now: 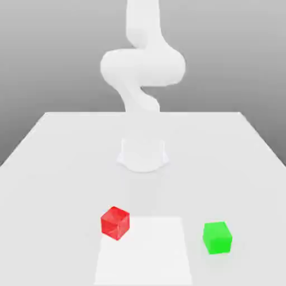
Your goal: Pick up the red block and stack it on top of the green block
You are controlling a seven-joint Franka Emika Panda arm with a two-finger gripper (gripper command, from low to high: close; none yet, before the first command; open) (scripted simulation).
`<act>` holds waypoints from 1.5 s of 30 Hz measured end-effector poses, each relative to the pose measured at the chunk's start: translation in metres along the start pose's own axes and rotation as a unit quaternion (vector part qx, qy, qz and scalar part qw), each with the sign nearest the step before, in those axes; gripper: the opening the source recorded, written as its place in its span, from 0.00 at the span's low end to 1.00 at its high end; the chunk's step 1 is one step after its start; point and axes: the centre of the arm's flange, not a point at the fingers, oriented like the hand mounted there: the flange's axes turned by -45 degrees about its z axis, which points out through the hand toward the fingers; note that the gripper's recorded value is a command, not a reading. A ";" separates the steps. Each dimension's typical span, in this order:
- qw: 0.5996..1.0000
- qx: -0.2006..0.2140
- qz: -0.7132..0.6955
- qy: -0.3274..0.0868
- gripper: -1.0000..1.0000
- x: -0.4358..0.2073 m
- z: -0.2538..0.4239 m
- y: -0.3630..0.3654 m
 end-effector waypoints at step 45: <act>0.933 -0.047 0.074 -0.349 0.00 -0.282 0.330 -0.073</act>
